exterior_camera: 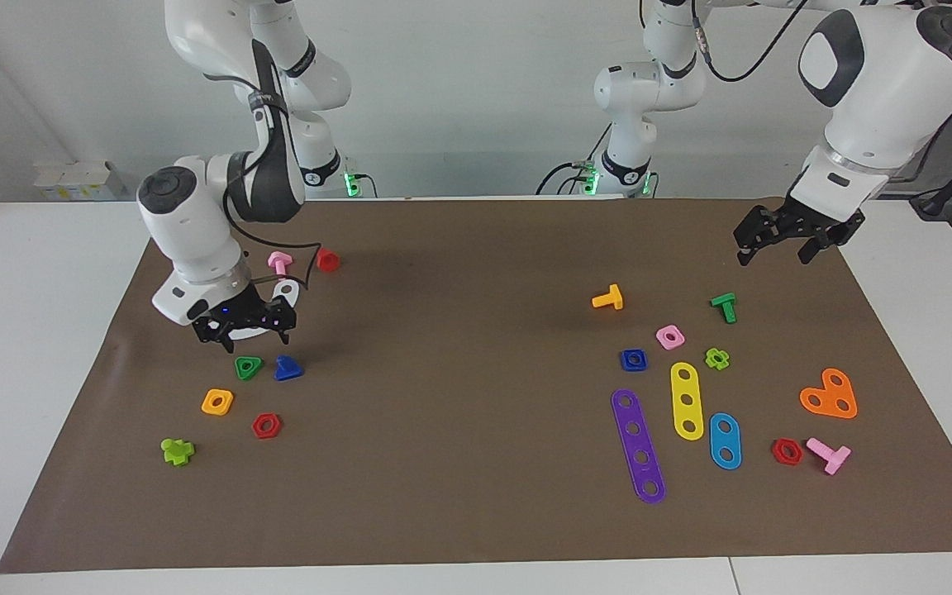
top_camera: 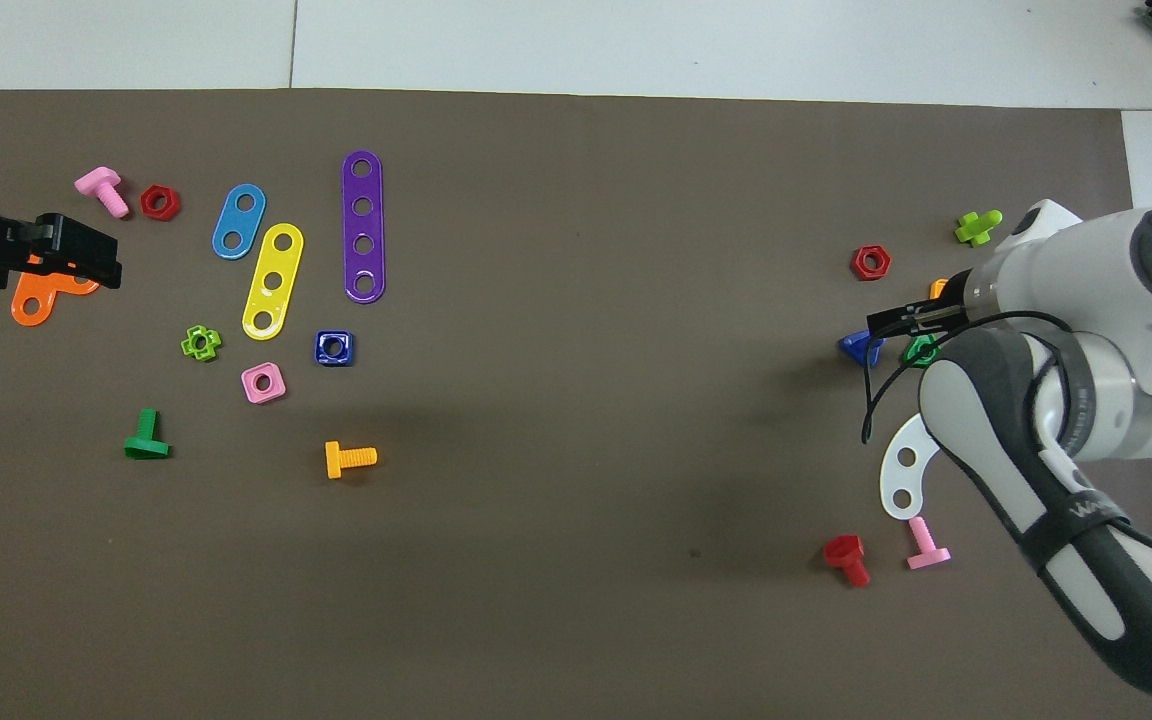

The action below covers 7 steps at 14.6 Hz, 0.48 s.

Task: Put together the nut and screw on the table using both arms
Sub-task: 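Reach the right gripper to the blue screw and grasp it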

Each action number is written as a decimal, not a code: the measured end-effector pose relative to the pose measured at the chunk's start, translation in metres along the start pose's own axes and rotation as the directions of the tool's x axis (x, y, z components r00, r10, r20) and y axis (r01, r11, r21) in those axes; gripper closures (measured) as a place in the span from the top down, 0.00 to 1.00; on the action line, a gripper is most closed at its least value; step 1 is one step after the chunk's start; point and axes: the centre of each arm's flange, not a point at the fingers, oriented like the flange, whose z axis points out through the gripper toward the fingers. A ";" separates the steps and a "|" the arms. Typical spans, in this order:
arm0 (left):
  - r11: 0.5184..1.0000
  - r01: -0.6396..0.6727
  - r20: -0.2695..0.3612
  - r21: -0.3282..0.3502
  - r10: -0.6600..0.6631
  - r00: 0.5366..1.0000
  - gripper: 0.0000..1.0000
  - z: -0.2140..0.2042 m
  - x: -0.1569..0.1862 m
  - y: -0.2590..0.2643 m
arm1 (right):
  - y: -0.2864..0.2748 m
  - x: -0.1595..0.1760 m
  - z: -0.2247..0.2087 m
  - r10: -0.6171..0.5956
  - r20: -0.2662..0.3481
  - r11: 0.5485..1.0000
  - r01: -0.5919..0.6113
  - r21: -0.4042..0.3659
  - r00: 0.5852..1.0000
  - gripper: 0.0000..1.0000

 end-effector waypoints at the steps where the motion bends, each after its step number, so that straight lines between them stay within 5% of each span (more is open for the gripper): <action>1: 1.000 0.000 0.000 0.000 0.000 1.000 1.00 0.000 0.000 0.000 | -0.005 0.000 0.017 -0.008 -0.010 1.000 0.008 -0.001 1.000 1.00; 5: 1.000 0.000 0.000 0.000 0.000 1.000 1.00 0.000 0.000 0.000 | -0.010 -0.003 0.043 -0.017 -0.012 1.000 0.017 -0.002 1.000 0.93; 7: 1.000 0.000 0.000 0.000 0.000 1.000 1.00 0.000 0.000 0.000 | -0.010 -0.005 0.046 -0.033 -0.005 0.999 0.033 -0.001 0.999 0.74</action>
